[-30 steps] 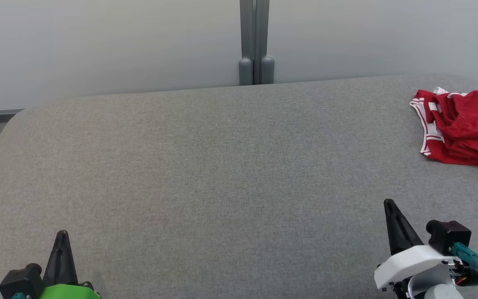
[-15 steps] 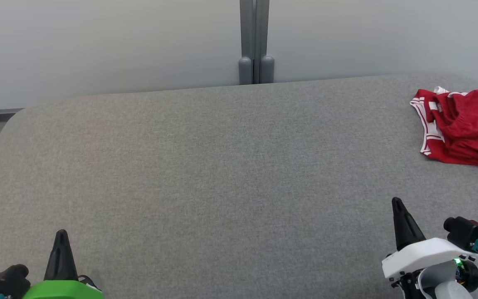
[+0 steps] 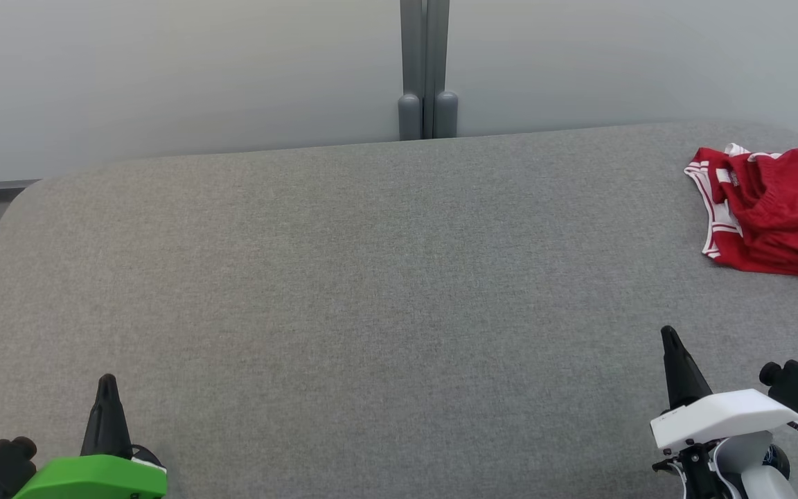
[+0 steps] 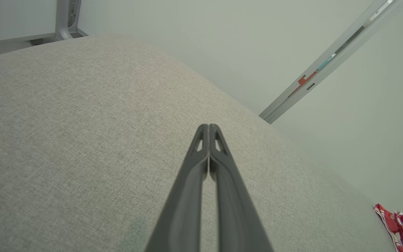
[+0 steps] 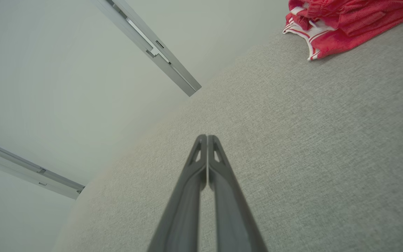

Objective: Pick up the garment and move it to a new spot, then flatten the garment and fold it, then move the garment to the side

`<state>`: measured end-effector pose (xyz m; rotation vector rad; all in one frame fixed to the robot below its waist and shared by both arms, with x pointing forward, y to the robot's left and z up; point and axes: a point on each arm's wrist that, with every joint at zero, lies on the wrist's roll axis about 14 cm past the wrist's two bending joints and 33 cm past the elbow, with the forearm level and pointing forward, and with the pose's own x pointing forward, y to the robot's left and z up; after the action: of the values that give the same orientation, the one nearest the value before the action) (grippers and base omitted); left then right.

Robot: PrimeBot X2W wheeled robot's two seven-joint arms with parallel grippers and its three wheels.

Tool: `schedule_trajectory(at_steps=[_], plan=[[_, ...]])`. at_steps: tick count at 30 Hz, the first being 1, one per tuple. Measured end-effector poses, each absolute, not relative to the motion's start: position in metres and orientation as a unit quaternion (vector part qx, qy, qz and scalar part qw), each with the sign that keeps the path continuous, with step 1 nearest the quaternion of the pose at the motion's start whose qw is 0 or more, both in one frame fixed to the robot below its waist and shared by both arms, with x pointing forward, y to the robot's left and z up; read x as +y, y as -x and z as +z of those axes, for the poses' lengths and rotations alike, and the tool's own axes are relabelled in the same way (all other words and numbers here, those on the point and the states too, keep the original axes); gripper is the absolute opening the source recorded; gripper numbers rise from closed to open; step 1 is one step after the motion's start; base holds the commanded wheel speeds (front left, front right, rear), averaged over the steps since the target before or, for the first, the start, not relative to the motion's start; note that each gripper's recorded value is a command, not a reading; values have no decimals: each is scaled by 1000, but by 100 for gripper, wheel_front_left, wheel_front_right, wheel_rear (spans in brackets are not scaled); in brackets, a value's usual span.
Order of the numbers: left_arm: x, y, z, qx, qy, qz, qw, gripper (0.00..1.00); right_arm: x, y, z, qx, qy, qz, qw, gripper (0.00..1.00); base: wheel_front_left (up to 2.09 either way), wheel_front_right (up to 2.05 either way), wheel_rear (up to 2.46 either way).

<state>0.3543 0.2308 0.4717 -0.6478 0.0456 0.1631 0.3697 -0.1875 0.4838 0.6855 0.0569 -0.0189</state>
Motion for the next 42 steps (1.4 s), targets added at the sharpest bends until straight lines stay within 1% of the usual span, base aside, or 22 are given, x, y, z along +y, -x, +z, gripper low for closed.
schedule_trajectory(at_steps=[16,42], plan=[[224,-363,477,18,429,72,900,0,-192,-374,486,28,-438,-18,898,0,0,0,0],[215,-373,485,15,557,51,828,0,-196,-380,491,22,-563,-20,826,0,0,0,0]])
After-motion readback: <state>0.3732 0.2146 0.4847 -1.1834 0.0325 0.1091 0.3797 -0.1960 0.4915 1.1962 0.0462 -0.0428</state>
